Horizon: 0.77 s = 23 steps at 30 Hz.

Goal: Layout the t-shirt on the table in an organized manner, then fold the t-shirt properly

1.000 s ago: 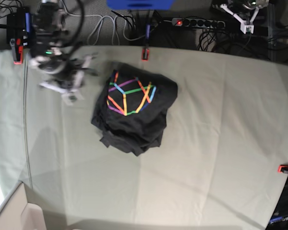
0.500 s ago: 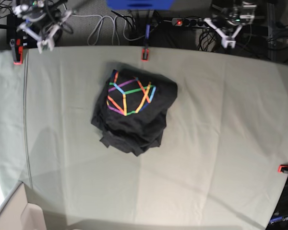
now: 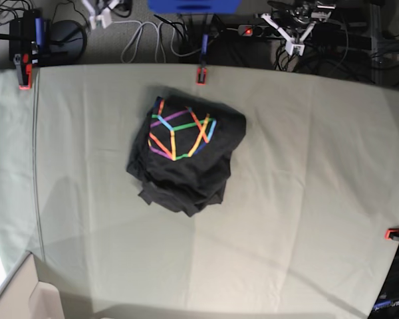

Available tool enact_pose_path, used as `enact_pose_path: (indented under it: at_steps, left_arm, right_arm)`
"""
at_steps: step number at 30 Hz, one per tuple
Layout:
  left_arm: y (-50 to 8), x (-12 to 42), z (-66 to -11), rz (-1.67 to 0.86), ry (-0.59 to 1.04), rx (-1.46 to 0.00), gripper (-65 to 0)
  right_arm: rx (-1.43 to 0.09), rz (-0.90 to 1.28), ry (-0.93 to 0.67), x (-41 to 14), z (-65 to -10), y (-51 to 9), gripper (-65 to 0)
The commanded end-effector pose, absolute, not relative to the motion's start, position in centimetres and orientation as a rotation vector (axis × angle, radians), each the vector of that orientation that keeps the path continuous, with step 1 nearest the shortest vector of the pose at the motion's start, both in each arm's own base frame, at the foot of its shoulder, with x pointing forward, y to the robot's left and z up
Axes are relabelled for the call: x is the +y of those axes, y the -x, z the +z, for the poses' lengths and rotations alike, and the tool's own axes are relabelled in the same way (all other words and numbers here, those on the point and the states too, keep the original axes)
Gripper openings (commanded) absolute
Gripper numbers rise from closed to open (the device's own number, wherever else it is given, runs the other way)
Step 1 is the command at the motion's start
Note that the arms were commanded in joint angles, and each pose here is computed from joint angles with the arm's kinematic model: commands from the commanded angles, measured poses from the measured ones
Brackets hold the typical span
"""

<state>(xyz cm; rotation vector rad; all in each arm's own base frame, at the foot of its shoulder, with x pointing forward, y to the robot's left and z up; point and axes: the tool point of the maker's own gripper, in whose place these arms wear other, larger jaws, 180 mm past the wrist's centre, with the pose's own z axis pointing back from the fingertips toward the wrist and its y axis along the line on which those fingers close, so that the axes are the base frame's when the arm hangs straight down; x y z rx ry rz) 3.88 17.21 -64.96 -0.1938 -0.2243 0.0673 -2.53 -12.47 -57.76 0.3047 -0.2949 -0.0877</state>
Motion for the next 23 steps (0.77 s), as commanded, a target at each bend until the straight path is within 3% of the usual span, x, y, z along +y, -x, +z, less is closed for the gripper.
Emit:
enact_pose_path:
  at_steps: [1,6,10,23]
  left_arm:
    - [-3.9,18.5,-65.0,0.065,0.152,-0.231,-64.9]
    - [-2.8,22.0,-65.2,0.069,-0.064,-0.216,-64.9]
    - [-2.6,21.1,-65.4,0.066,-0.081,-0.207,-64.9]
    - [-2.7,19.5,-65.7,0.076,-0.061,-0.204,-64.7]
  right_arm:
    - [-0.311,-0.11,-0.334,-11.8,-58.0,2.6,-65.0]
    - [-0.286,-0.296,-0.016,-15.6,-62.6,7.2,-65.0]
    - [-0.312,-0.284,0.155,-15.9,-62.9,10.4,-65.0]
    - [-0.286,-0.156,0.146,-15.4,-63.7,8.5,-65.0]
